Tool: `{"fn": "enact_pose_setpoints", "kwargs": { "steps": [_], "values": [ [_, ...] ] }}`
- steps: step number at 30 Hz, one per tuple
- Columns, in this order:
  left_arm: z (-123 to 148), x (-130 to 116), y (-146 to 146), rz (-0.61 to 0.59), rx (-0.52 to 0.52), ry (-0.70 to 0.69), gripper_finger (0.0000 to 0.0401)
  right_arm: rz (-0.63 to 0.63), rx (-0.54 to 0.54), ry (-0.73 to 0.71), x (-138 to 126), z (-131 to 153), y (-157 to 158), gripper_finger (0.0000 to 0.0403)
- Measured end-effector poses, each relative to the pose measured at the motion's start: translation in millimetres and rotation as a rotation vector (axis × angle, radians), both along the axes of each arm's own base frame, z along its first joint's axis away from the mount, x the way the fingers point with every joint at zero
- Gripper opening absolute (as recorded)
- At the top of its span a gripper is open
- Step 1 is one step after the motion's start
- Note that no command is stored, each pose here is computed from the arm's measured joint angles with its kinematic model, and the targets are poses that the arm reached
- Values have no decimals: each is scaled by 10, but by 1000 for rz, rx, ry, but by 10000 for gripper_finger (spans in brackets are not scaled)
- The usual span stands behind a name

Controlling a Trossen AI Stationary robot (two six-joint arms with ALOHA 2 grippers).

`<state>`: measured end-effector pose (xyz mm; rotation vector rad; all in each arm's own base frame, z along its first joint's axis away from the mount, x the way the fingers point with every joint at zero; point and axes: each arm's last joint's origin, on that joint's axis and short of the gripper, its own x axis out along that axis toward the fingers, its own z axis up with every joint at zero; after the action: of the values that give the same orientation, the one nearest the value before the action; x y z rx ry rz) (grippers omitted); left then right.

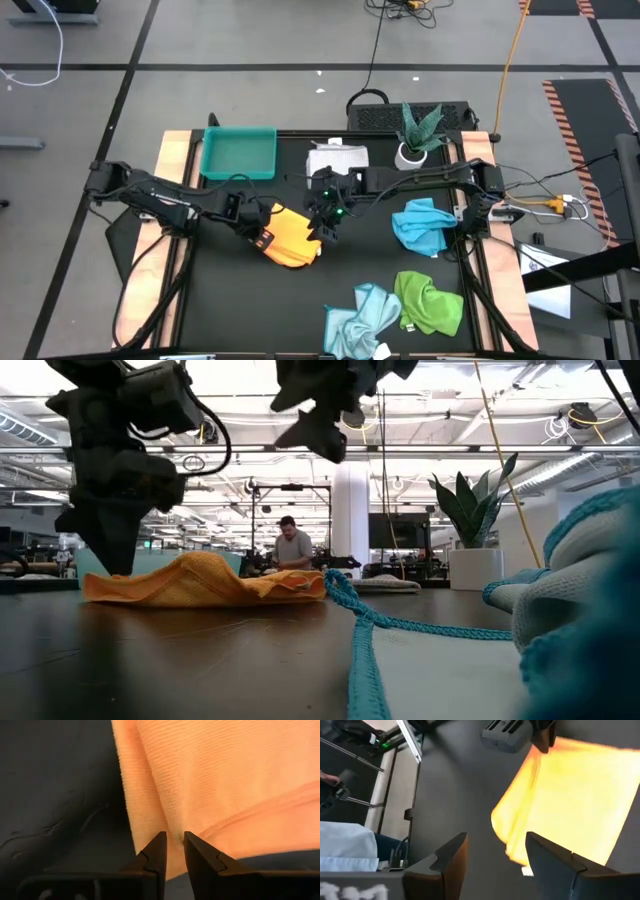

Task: Fold microfiber towels
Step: Fold the orange microfiber towel

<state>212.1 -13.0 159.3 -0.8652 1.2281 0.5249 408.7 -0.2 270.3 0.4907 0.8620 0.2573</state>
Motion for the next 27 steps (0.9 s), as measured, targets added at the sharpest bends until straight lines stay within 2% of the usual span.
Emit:
{"fn": "enact_pose_setpoints", "kwargs": {
  "steps": [6, 11, 23, 27],
  "values": [
    [-122, 74, 1, -27, -32, 25, 67, -11, 22, 43, -27, -102, 54, 192],
    [-131, 179, 38, -49, -79, -61, 67, -9, 31, 72, -51, -172, 102, 192],
    [-133, 189, 140, -55, -66, -75, 67, -11, 31, 76, -53, -177, 115, 192],
    [-132, 187, 125, -56, -66, -73, 39, -20, 21, 81, -56, -181, 112, 192]
  ]
}}
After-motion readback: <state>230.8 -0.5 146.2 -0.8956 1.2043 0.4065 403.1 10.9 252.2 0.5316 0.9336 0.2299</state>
